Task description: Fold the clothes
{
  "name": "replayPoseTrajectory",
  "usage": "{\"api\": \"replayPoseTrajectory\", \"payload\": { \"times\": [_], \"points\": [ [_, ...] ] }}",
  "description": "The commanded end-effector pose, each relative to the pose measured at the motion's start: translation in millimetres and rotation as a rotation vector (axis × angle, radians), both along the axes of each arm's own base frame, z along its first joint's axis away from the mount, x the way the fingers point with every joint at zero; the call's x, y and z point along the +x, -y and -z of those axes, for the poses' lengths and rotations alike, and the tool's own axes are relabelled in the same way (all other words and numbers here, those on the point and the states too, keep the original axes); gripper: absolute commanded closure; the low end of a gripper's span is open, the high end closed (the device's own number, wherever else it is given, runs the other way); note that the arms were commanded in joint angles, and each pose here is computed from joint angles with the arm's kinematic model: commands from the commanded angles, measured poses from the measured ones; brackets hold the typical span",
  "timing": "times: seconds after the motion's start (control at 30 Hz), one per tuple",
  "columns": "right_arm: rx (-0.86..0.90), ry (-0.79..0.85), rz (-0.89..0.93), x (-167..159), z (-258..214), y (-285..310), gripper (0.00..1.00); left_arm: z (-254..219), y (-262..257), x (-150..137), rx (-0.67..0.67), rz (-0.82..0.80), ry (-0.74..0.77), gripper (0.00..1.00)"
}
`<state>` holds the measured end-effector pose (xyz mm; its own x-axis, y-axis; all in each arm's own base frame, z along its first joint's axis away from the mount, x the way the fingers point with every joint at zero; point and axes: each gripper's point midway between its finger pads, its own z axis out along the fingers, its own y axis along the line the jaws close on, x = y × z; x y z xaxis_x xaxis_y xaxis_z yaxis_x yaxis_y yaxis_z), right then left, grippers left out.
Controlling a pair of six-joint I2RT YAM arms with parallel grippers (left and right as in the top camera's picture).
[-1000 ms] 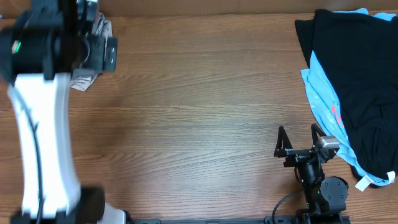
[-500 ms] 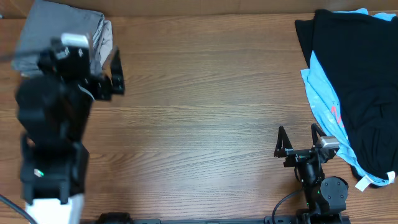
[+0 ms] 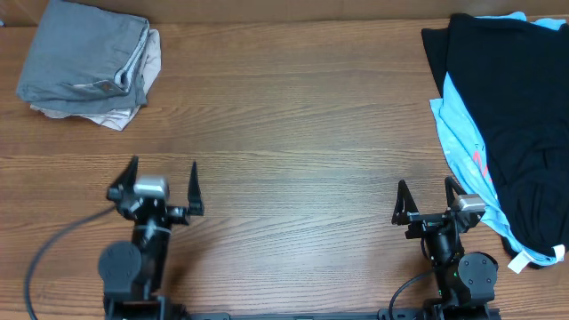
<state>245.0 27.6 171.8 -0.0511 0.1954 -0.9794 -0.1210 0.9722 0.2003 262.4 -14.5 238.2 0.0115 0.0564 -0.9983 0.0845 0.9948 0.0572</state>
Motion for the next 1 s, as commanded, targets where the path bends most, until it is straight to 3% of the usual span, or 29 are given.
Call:
{"api": "replayPoseTrajectory", "payload": {
  "times": [0.0,0.23,0.47,0.97],
  "points": [
    [0.001,0.005,0.004,0,2,0,0.00,14,-2,-8,-0.013,-0.014,0.037,0.00],
    [0.001,0.005,0.004,0,2,0,0.00,44,-6,-14,-0.013,-0.033,0.058,0.00],
    [0.001,0.005,0.004,0,2,0,0.00,82,-6,-17,-0.012,-0.033,-0.083,0.00],
    [0.001,0.005,0.004,0,2,0,0.00,82,-6,-16,-0.011,-0.034,-0.081,0.00]
  ]
}}
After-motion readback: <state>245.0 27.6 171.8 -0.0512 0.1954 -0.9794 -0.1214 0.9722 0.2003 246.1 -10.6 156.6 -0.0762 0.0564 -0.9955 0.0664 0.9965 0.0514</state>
